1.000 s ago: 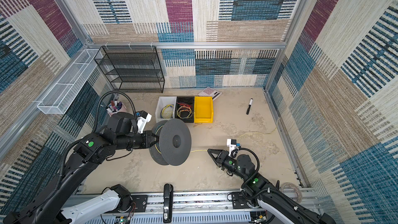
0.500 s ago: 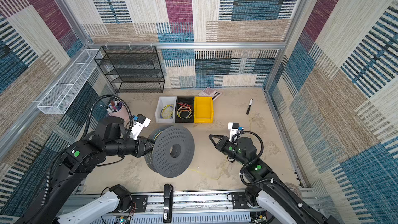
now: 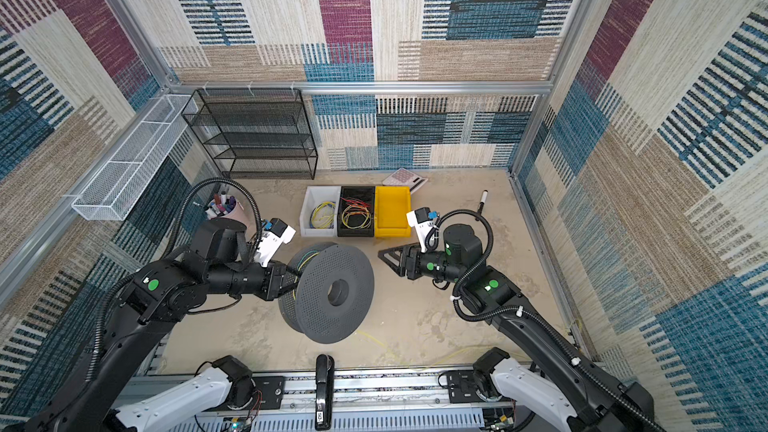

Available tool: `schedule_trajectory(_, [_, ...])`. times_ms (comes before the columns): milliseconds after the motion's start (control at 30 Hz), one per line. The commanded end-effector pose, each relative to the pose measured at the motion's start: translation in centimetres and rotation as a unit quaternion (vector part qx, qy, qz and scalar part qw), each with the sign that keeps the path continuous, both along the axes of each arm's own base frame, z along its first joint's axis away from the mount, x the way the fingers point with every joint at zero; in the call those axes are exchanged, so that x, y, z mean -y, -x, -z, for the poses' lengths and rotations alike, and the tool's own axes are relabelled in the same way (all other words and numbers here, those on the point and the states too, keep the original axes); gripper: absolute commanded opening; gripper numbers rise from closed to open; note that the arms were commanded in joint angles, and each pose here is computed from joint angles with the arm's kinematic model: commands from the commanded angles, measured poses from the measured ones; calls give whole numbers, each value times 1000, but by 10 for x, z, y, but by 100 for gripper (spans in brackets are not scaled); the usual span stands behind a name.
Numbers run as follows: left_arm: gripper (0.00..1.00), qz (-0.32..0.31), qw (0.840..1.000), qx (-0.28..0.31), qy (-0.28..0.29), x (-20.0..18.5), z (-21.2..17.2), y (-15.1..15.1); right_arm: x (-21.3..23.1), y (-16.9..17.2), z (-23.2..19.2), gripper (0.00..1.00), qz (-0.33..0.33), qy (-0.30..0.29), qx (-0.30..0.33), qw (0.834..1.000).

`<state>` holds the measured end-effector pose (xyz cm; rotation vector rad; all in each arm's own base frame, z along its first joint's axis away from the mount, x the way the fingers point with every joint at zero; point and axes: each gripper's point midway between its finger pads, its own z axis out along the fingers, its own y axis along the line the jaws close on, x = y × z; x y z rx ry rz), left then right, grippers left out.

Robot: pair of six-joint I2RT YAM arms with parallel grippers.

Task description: Wrap the cables

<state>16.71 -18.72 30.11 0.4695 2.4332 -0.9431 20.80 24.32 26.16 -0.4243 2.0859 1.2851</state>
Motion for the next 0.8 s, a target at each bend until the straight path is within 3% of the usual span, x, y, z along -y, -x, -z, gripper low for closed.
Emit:
schedule_trajectory(0, [0,-18,999,43,14,4,-17,-21,0,41,26,57,-93,14,-7,996])
schedule_trajectory(67, [0,-27,998,47,17,6,-21,-30,0,55,34,72,-119,-3,-7,993])
schedule_trajectory(233, [0,-17,999,38,33,16,-28,-42,8,61,53,73,-117,17,14,993])
schedule_trajectory(767, [0,-31,999,26,28,13,-39,-57,3,80,88,74,-151,21,-35,988])
